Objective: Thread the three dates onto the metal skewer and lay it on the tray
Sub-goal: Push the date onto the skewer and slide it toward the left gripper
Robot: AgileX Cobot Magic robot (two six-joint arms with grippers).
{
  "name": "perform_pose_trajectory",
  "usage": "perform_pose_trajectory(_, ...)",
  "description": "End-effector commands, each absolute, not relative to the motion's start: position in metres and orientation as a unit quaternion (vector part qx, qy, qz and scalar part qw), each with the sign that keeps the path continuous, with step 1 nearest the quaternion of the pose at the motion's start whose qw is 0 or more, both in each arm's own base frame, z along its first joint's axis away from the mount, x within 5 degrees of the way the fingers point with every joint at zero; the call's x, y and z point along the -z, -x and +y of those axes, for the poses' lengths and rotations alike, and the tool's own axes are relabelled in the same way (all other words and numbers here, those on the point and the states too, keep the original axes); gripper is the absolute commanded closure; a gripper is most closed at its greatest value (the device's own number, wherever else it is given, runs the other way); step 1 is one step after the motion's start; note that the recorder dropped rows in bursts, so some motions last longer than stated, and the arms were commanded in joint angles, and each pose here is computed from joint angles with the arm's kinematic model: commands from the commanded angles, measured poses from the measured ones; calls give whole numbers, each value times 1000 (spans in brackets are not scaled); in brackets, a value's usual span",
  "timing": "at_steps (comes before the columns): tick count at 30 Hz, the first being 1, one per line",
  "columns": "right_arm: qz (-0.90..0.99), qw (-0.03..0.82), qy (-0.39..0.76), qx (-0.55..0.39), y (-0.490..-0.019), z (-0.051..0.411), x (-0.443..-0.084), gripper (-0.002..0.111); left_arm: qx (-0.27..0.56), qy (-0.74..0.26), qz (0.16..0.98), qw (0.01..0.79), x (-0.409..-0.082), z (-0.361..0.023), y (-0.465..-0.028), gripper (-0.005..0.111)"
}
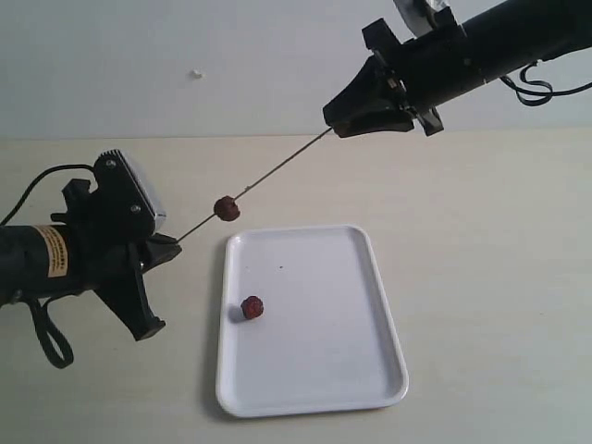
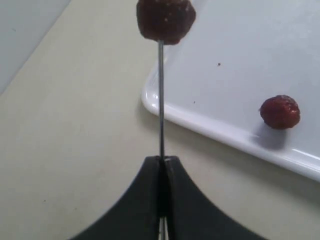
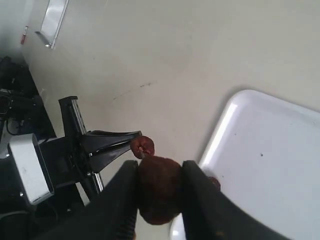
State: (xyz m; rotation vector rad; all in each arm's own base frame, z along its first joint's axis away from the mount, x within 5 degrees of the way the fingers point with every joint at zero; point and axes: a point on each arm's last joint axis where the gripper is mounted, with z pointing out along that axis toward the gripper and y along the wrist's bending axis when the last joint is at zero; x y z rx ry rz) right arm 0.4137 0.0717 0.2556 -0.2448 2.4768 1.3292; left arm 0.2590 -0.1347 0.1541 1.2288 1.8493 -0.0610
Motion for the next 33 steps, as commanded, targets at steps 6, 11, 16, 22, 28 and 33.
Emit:
perform_pose_trajectory(6,867,159,99,-463,-411,76,-258,81,28,-494,737,460,-157,-136,-260,107)
perform_pose_trajectory(11,872,155,105,-452,-410,75,-256,81,31,-498,723,477,-160,-138,-261,107)
perform_pose_trajectory(16,872,154,108,-451,-410,76,-255,81,28,-507,711,486,-161,-139,-261,107)
perform_pose_trajectory(22,870,146,124,-454,-407,91,-255,81,26,-516,696,499,-164,-141,-262,107)
perform_pose_trajectory(28,870,139,135,-454,-404,102,-255,81,29,-510,693,508,-165,-142,-262,107)
perform_pose_trajectory(33,870,138,137,-453,-404,103,-255,81,33,-508,690,514,-166,-143,-262,107)
